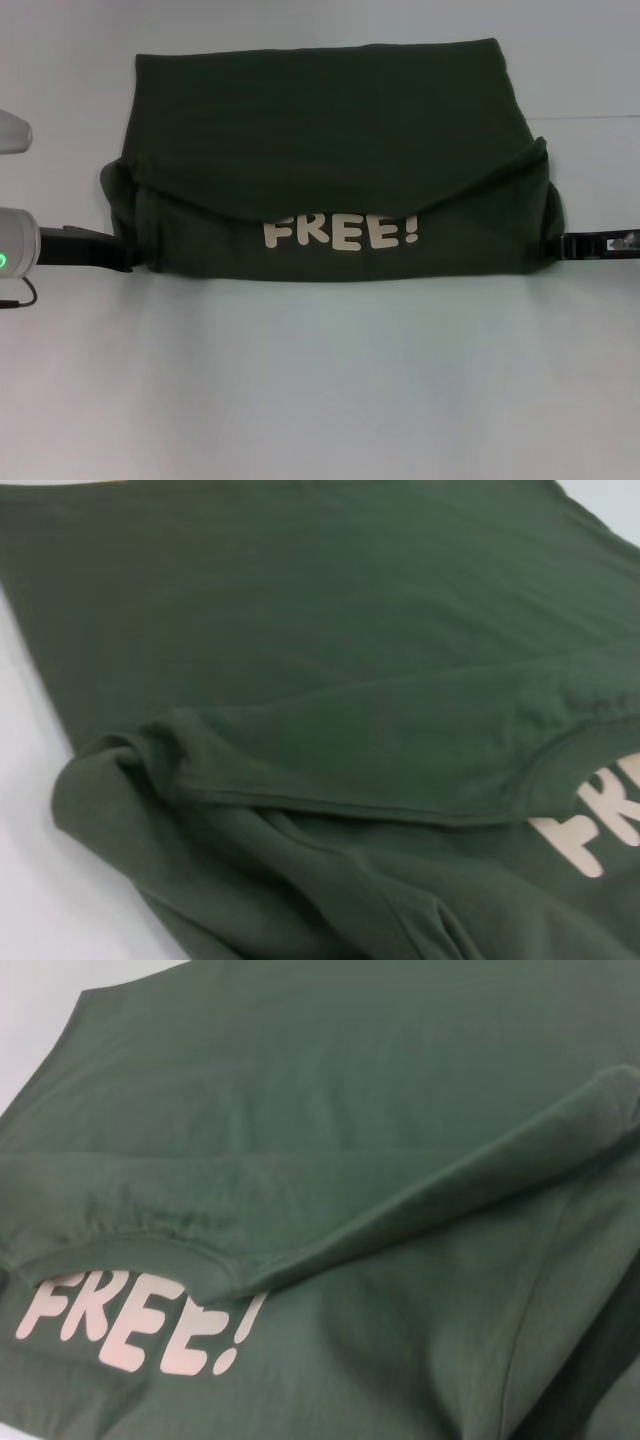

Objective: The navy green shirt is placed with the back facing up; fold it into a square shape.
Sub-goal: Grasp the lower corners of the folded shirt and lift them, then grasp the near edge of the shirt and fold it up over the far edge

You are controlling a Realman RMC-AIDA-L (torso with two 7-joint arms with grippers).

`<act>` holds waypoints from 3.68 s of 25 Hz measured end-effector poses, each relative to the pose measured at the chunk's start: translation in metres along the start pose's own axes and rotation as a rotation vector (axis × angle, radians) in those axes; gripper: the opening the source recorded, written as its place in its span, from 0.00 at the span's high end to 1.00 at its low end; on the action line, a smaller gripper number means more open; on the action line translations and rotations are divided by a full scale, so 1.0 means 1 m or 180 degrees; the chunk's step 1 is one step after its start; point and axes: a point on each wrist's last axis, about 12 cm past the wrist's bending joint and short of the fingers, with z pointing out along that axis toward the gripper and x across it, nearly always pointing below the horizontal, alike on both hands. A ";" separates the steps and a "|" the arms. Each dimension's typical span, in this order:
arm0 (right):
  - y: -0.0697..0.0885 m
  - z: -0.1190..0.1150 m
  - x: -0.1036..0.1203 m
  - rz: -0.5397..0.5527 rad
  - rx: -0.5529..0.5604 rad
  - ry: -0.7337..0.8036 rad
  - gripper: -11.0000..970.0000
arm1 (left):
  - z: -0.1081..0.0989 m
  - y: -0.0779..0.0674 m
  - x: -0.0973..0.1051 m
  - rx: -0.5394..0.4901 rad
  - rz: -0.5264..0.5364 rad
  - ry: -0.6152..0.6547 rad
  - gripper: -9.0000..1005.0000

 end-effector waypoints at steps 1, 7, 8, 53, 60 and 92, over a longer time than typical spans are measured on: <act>0.000 -0.001 0.000 -0.0005 -0.0017 0.0001 0.95 | -0.001 -0.001 0.000 0.0028 -0.0004 0.0006 0.95; -0.002 -0.012 0.001 -0.0038 -0.0098 -0.0007 0.95 | -0.008 -0.001 -0.004 0.0118 -0.0074 0.0015 0.95; -0.003 -0.014 0.001 -0.0044 -0.0114 -0.0002 0.95 | -0.010 -0.002 -0.004 0.0155 -0.0083 0.0027 0.95; -0.011 -0.081 0.051 -0.0040 -0.1145 -0.0010 0.95 | -0.087 -0.006 0.008 0.1148 -0.0148 0.0604 0.95; -0.010 -0.080 0.025 0.0009 -0.1112 -0.0541 0.95 | -0.089 0.008 -0.013 0.0919 -0.0399 -0.0140 0.95; 0.034 0.022 -0.071 0.0101 0.0129 -0.1908 0.95 | -0.004 0.015 -0.038 -0.0356 -0.0786 -0.1771 0.95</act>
